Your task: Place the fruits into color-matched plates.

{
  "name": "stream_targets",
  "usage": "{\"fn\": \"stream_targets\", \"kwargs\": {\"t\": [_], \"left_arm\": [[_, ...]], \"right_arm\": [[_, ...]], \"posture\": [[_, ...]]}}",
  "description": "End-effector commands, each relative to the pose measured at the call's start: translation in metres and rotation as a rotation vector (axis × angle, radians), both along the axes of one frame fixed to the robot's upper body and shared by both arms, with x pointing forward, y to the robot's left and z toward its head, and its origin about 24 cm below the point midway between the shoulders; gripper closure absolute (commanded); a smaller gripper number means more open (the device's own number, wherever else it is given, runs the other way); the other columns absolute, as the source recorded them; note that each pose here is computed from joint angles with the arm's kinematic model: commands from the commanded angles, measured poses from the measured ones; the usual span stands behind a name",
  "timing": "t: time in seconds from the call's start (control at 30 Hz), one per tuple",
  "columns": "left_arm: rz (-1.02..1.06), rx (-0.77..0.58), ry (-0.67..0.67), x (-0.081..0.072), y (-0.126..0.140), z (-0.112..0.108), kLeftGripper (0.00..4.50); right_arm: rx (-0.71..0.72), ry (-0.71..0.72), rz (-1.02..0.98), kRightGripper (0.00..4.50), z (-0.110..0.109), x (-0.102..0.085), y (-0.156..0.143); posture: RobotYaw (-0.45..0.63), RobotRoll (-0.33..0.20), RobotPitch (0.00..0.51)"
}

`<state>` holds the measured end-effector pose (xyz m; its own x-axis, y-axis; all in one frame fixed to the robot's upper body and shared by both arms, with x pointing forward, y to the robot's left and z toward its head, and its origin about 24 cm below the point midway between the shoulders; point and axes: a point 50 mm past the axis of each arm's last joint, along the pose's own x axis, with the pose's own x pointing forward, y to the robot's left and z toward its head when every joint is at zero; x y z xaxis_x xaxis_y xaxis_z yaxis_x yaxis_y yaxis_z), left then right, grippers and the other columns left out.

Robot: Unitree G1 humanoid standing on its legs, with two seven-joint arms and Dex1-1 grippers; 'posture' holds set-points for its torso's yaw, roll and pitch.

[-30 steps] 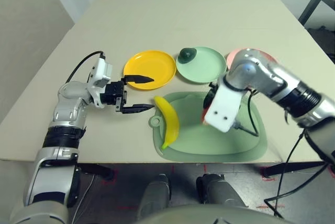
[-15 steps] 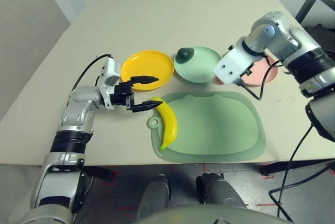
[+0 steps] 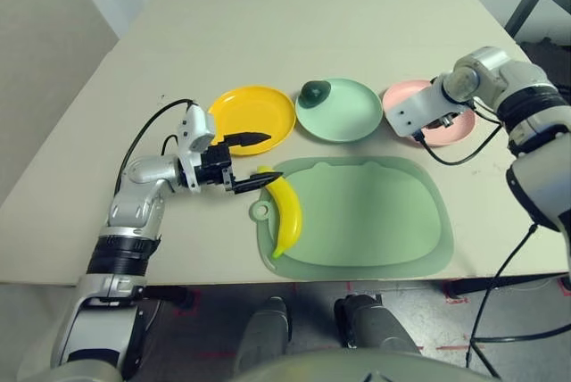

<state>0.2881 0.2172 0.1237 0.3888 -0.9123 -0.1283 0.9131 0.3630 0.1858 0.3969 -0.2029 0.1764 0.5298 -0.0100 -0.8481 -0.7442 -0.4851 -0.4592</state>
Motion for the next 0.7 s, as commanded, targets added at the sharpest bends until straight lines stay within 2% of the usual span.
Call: {"fn": "stream_targets", "kwargs": {"t": [0.03, 0.1, 0.23, 0.37, 0.57, 0.7], "left_arm": [[-0.014, 0.006, 0.005, -0.003, -0.001, -0.001, 0.0], [-0.017, 0.007, 0.004, -0.003, -0.001, -0.002, 0.0], [-0.031, 0.047, -0.014, -0.001, 0.003, -0.003, 0.0], [-0.033, 0.055, -0.03, 0.002, 0.006, 0.0, 0.0], [-0.052, 0.067, -0.035, 0.004, 0.007, 0.001, 0.0], [-0.058, 0.069, -0.034, 0.004, 0.007, 0.0, 0.0]], "right_arm": [[-0.006, -0.037, -0.015, 2.46, -0.004, 0.001, -0.006], [0.005, -0.041, -0.015, 2.46, -0.003, 0.001, -0.006], [0.017, -0.023, -0.007, 1.38, -0.001, -0.001, -0.007], [0.045, -0.041, -0.002, 0.01, 0.009, 0.0, -0.007], [0.157, -0.087, 0.011, 0.01, 0.032, 0.0, -0.008], [0.334, -0.118, -0.019, 0.01, 0.05, -0.002, -0.011]], "posture": [[-0.02, 0.0, 0.113], [-0.02, 0.0, 0.113], [-0.04, 0.0, 0.103], [-0.04, 0.0, 0.101], [-0.06, 0.0, 0.105], [-0.07, 0.0, 0.107]]}}
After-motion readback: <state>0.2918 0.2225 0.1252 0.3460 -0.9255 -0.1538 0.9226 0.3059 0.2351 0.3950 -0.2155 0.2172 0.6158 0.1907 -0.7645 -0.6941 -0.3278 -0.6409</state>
